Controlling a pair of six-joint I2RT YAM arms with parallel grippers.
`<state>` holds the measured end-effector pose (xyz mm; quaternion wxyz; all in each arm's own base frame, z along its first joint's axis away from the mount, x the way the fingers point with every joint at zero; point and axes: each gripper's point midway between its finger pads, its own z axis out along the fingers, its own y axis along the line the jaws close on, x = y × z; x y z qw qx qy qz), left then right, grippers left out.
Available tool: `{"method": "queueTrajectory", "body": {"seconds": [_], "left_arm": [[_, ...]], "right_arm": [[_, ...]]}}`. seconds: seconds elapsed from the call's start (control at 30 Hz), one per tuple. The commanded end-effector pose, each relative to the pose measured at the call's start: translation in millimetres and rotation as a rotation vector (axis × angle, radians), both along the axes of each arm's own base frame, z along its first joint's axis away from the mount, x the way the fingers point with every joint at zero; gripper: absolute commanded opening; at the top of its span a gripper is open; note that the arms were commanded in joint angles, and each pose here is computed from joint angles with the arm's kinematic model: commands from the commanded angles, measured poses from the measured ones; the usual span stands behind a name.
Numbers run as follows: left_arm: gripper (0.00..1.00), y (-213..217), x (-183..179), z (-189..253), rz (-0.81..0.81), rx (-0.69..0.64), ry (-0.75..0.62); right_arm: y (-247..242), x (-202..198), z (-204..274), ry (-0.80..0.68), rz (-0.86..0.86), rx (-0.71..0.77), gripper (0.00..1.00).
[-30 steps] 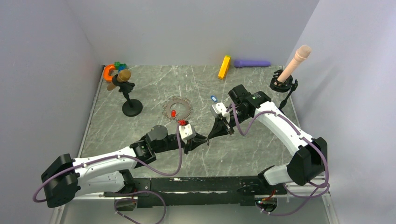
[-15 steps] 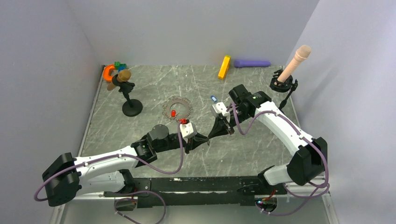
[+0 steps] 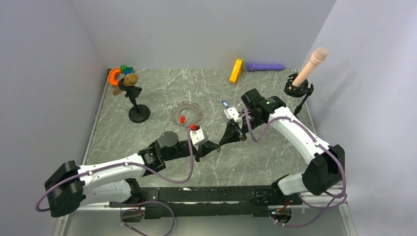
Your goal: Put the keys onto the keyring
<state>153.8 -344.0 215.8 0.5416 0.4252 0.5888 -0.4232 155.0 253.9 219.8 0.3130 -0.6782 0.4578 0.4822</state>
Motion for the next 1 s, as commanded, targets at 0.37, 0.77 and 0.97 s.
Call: {"method": "queueTrajectory", "body": {"seconds": [0.37,0.77,0.97], "left_arm": [[0.00,9.1,5.2,35.6,0.064,-0.042,-0.172],[0.00,20.7,6.2,8.3,0.078,0.159,-0.265],[0.00,35.2,1.4,-16.3,0.108,0.165,-0.198]], "right_arm": [[4.0,-1.5,7.3,-0.010,0.015,0.053,0.16],[1.2,-1.8,5.7,-0.017,0.019,0.051,0.43],[-2.2,11.0,-6.5,-0.025,-0.023,0.013,0.44]]}}
